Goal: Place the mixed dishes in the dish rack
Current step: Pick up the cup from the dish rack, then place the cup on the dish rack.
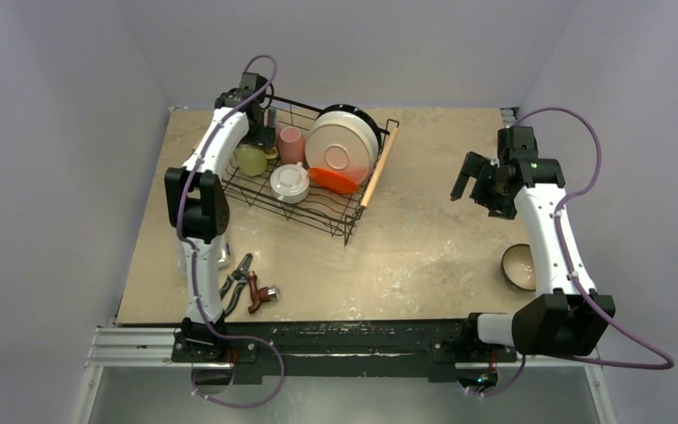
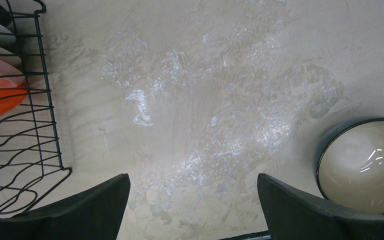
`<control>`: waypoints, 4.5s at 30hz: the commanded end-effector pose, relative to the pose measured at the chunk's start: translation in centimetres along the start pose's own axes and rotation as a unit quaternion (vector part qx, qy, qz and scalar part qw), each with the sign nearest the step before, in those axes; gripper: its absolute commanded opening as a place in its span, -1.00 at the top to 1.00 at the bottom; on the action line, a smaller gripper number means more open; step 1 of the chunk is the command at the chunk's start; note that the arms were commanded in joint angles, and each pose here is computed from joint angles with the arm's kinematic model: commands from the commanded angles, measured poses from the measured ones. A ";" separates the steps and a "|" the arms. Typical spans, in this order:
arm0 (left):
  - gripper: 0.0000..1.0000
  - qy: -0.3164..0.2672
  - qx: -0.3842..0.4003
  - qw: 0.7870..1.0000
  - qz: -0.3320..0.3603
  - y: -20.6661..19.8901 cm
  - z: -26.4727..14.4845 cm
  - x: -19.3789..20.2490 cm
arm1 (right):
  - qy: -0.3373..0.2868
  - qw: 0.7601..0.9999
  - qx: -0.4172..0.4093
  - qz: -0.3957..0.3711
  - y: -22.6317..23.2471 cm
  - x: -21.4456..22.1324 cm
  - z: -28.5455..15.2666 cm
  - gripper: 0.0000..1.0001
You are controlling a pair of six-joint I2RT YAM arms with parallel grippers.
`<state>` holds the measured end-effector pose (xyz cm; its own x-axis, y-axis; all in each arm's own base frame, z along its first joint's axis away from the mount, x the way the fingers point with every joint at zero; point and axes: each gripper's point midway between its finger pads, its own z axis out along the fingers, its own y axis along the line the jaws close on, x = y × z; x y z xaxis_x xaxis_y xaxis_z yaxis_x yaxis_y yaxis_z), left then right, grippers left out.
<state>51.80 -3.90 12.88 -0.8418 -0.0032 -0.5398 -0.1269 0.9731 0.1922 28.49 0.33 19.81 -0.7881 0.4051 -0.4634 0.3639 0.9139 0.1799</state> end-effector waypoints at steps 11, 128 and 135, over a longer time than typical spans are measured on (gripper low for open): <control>-0.97 -0.001 0.013 1.000 -0.018 0.2 0.6 -0.2 | -0.009 1.000 -0.019 -0.006 0.9 -0.7 -0.5 -0.98; 0.85 0.145 0.100 0.967 -0.186 -22.1 -14.6 16.5 | -0.032 0.992 -0.110 -0.052 4.5 4.7 -1.9 -0.98; -0.09 0.145 0.100 0.968 -0.178 -21.8 -15.3 16.6 | -0.032 0.992 -0.110 -0.052 4.5 4.7 -1.7 -0.98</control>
<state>33.48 -27.87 12.70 -0.8662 -0.3774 -0.3275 -0.3493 0.9260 -0.1431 25.37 6.28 19.41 -0.8019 0.3014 -0.5159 0.1642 0.9414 0.2947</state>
